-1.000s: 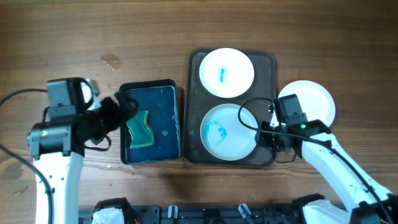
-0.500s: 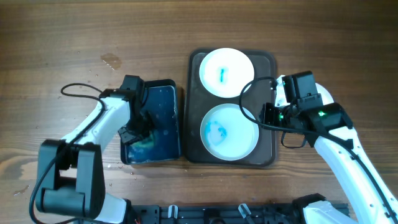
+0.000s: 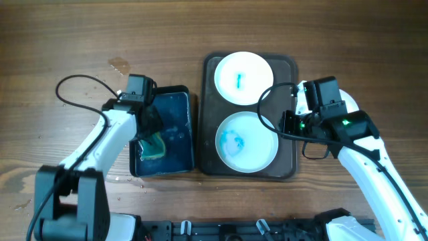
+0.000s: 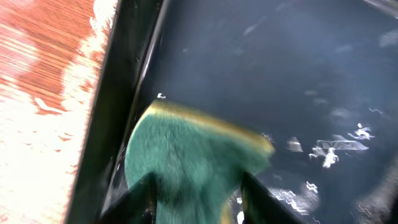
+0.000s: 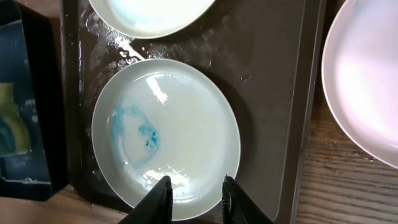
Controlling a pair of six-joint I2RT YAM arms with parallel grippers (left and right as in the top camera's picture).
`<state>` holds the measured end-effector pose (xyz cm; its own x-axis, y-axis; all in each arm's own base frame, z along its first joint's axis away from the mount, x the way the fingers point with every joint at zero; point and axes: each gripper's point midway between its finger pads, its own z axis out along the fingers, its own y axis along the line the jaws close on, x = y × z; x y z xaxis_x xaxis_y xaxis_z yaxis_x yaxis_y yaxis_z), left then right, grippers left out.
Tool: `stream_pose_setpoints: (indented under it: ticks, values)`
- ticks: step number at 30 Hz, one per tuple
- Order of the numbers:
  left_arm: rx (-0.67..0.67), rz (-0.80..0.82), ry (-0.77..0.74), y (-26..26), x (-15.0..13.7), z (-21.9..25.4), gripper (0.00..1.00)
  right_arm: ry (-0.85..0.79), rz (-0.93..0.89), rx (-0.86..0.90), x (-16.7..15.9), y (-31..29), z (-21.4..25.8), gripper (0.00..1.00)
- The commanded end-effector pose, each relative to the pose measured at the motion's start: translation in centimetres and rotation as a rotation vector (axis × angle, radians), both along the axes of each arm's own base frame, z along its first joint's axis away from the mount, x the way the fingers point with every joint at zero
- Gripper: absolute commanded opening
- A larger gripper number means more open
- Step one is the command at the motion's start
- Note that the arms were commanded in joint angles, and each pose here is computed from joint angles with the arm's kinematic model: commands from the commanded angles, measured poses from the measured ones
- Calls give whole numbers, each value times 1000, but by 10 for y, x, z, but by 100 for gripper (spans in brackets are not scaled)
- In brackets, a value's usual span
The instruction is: Clean dirty plates on tray and stack at the side
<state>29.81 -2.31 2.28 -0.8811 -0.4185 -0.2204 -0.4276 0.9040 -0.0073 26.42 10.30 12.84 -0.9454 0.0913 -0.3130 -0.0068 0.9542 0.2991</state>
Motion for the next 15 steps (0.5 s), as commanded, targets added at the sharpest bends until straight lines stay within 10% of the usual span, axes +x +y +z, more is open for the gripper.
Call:
stream_pose_setpoints:
  ticks: [1,5,9,15]
  values:
    - [33,-7,59,4,-9,-23,4,-5,3,19,1,4,4,27]
    - [-32,-69,42,-9,-1,3,4,1,3,17,0,3,3,27]
    - [-59,-74,17,-13,-4,57,41,28,-152,-83,-1,-22,-3,27]
    - [-63,-69,124,-11,-35,16,38,73,55,-22,-9,1,-14,37]
